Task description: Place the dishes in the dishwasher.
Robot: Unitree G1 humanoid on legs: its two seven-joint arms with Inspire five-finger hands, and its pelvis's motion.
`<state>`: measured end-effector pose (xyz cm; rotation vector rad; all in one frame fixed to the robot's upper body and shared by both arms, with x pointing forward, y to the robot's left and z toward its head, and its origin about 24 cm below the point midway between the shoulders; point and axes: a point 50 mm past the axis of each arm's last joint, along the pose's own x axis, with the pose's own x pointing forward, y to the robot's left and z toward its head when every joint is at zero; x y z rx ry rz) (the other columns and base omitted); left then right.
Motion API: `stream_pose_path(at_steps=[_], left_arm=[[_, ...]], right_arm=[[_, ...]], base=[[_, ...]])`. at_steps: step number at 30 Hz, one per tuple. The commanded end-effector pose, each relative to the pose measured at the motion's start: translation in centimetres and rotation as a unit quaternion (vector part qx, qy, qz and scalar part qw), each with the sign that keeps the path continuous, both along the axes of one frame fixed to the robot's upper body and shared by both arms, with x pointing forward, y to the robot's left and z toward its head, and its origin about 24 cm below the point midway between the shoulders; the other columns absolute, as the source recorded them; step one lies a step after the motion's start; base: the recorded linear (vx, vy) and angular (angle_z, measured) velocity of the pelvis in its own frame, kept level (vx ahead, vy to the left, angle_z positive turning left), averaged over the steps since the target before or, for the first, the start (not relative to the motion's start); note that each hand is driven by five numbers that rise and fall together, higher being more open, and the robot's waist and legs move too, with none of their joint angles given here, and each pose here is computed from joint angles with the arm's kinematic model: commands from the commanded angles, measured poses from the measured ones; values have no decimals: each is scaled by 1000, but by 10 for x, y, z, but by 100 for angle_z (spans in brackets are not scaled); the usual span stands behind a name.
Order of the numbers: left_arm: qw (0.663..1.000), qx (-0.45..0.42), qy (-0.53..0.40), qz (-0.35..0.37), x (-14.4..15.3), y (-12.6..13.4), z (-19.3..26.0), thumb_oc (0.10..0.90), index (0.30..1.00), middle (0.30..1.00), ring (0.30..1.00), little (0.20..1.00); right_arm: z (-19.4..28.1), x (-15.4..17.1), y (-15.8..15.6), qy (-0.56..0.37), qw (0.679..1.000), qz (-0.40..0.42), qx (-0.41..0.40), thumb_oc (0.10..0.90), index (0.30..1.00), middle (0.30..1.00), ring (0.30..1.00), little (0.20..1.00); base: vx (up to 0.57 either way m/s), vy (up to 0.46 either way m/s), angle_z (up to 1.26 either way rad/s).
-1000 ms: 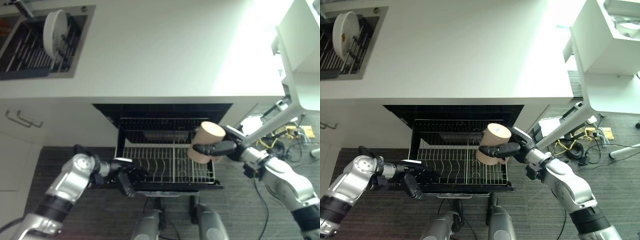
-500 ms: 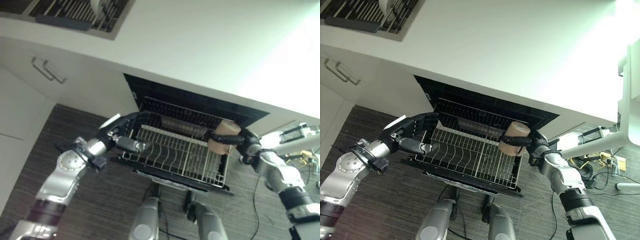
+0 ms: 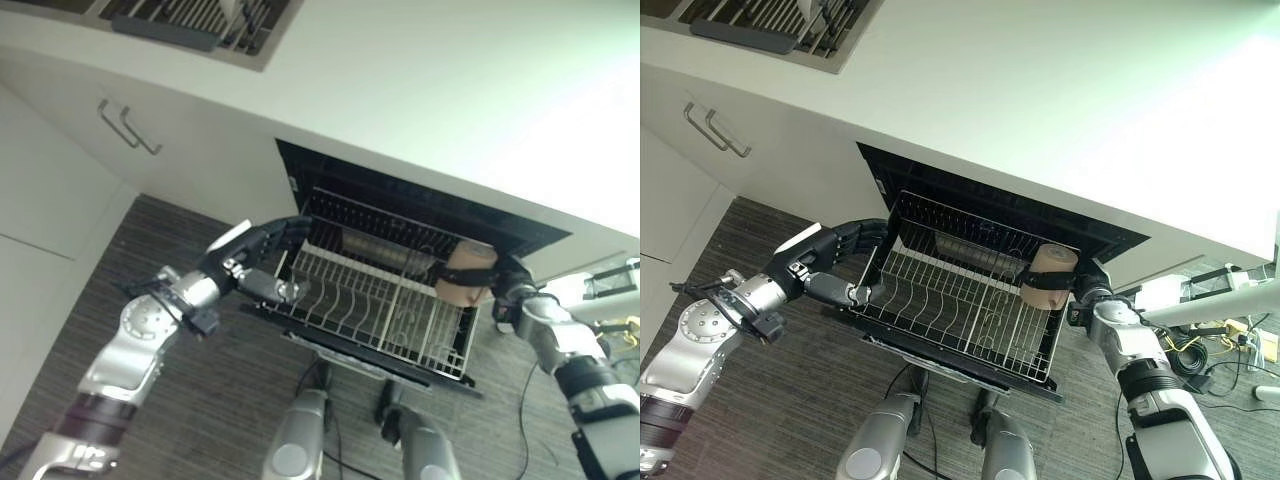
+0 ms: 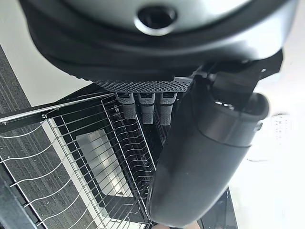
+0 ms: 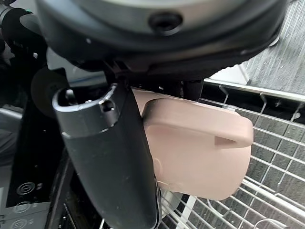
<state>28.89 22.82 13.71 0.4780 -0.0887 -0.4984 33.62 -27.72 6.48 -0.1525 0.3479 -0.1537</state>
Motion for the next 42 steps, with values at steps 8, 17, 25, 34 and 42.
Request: stream_pose_path(at_steps=[8, 17, 25, 34, 42], left_arm=[[989, -35, -128, -61, -7, -27, 43, 800, 900, 900, 900, 900], [988, -42, -133, -59, -8, -29, 43, 800, 900, 900, 900, 900], [989, -43, -129, -54, -9, -27, 41, 800, 900, 900, 900, 900], [990, -40, -127, -44, -13, -20, 39, 800, 900, 900, 900, 900], [990, -45, -133, -27, -21, -13, 38, 800, 900, 900, 900, 900]], right_arm=[[43, 11, -17, -54, 990, 20, -125, 400, 300, 300, 300, 300], [26, 9, -18, -17, 996, 15, -90, 800, 900, 900, 900, 900], [34, 9, -25, -34, 995, -5, -95, 800, 900, 900, 900, 900], [74, 8, -17, -132, 983, 21, -122, 800, 900, 900, 900, 900], [87, -6, -12, -179, 972, 21, -148, 800, 900, 900, 900, 900]], base=[[-5, 18, 2], [0, 0, 0], [0, 0, 0], [0, 0, 0], [44, -4, -2]])
